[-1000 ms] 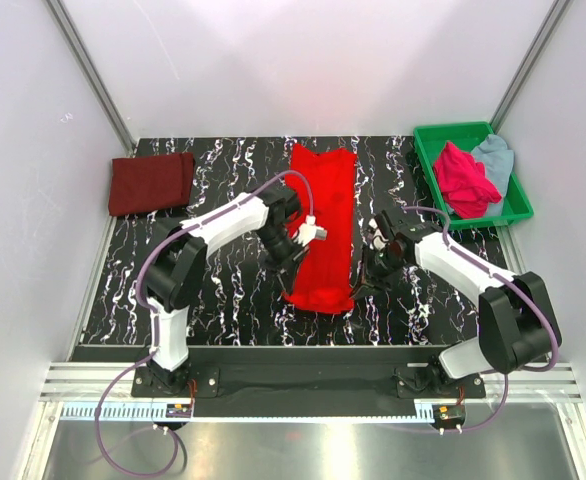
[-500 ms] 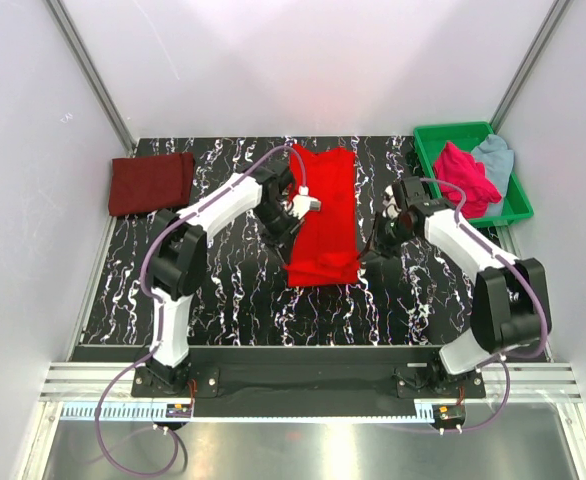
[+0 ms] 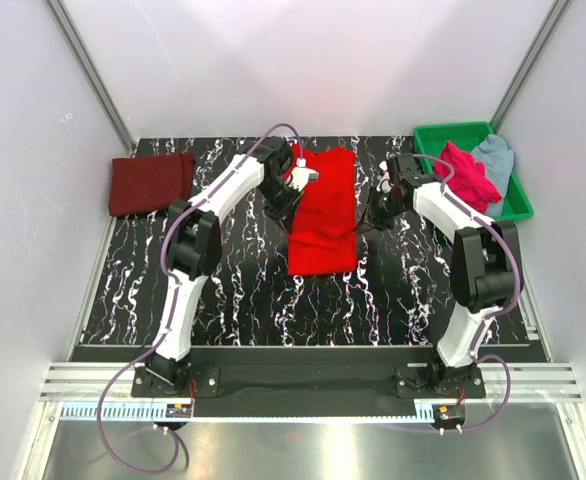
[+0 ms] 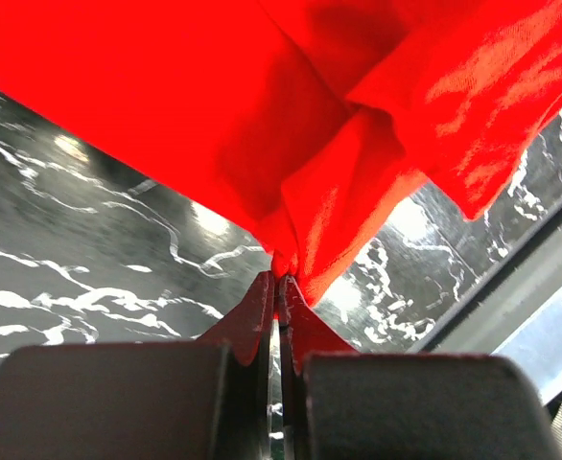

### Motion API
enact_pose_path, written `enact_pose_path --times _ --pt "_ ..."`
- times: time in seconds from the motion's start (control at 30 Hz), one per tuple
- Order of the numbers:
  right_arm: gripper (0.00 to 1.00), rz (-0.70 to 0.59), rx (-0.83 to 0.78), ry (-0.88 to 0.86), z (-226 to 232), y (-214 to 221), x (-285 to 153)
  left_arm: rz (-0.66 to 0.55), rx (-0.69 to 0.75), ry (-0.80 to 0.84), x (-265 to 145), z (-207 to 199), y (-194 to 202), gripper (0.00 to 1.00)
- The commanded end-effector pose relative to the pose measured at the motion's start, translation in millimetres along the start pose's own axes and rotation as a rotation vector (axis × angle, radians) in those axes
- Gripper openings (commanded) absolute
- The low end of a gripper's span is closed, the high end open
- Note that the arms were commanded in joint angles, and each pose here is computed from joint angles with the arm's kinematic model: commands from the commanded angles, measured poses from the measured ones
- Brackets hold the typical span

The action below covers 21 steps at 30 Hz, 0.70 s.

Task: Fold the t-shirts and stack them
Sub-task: Fold the tshirt

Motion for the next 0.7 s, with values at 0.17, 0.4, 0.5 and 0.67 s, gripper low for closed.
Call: enact_pose_path --times 0.17,0.4,0.5,0.67 --pt "0.0 -0.108 -0.064 -0.004 6 -47 10 -0.097 0.014 -0.088 -15 24 -25 0.0" --pt "0.0 -0.161 -0.104 -0.012 13 -79 23 -0.171 0.006 -0.133 -19 44 -39 0.0" --pt "0.0 -0.169 -0.112 -0.01 12 -90 36 -0.21 0.005 -0.167 -18 53 -44 0.0" --pt "0.0 -0.166 -0.132 0.011 2 -103 61 -0.261 -0.022 -0.198 -8 74 -53 0.0"
Point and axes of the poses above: each gripper's point midway between its finger pads, its own x axis out along the fingers, its own z axis along the line the jaws close on, y = z × x, the point moved 10 cm from there along -x, back along the fingers, and after that the axes turned 4 degrees about x, right-handed, at the moved point
